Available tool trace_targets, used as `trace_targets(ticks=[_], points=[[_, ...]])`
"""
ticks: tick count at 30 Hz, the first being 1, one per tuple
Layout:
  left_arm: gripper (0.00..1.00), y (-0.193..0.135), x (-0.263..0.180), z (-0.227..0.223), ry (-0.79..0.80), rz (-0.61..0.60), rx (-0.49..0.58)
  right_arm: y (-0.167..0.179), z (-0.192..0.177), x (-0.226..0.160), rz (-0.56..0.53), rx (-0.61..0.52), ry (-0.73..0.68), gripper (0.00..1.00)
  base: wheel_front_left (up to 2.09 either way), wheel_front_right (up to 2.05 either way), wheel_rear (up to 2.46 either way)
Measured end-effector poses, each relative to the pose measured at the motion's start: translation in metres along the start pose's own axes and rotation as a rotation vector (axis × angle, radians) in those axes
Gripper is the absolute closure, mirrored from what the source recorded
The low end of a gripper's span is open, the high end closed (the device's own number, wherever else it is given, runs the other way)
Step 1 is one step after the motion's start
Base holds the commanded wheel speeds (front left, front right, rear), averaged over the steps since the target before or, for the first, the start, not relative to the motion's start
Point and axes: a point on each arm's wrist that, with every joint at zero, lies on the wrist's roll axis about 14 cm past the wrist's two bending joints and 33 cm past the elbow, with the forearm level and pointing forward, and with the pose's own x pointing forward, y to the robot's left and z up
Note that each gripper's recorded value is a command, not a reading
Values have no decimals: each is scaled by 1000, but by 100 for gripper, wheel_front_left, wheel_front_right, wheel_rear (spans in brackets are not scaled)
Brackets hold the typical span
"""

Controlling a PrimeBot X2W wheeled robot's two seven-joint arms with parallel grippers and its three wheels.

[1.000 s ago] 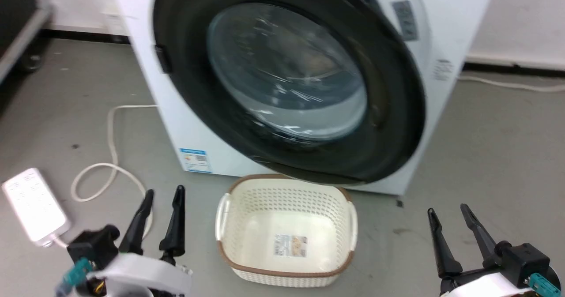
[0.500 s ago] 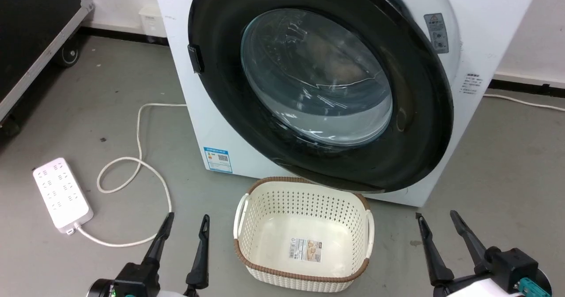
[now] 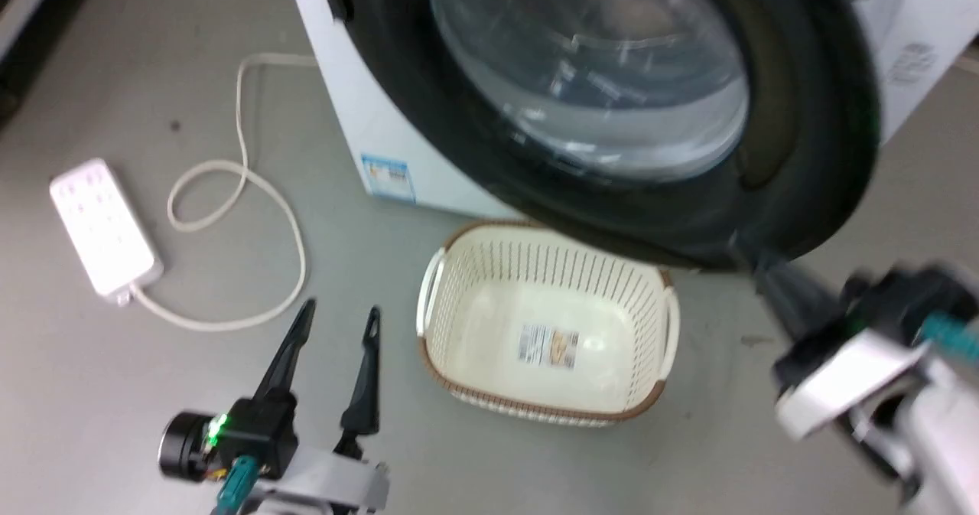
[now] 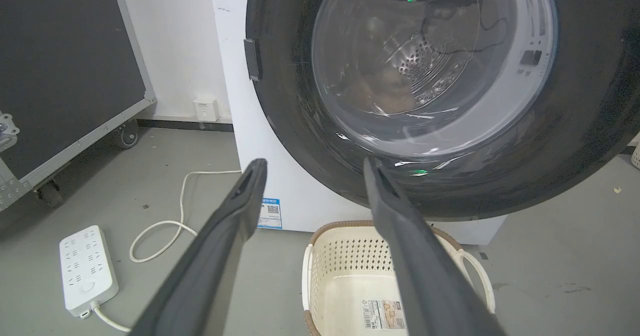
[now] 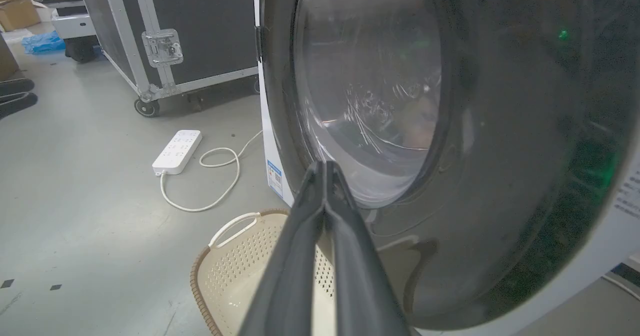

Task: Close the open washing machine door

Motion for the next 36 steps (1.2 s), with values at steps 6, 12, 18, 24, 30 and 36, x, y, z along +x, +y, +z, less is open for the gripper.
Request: trace_targets(ticks=[6,12,18,24,30,36], points=[[0,6,16,-16,33,28,2,-62,-25,49,-46,20,124,100,0,0,0],[0,6,18,-25,56,32,-2,-80,-35,71,-66,40,153,100,0,0,0],[0,10,30,-34,70,38,10,-129,-38,100,-166,61,161,100,0,0,0],[0,11,33,-39,80,42,10,-164,-32,115,-257,77,150,100,0,0,0],[0,10,36,-38,77,44,5,-163,-39,120,-271,104,167,100,0,0,0],[0,12,35,-27,48,53,5,-162,-31,114,-289,101,145,100,0,0,0]])
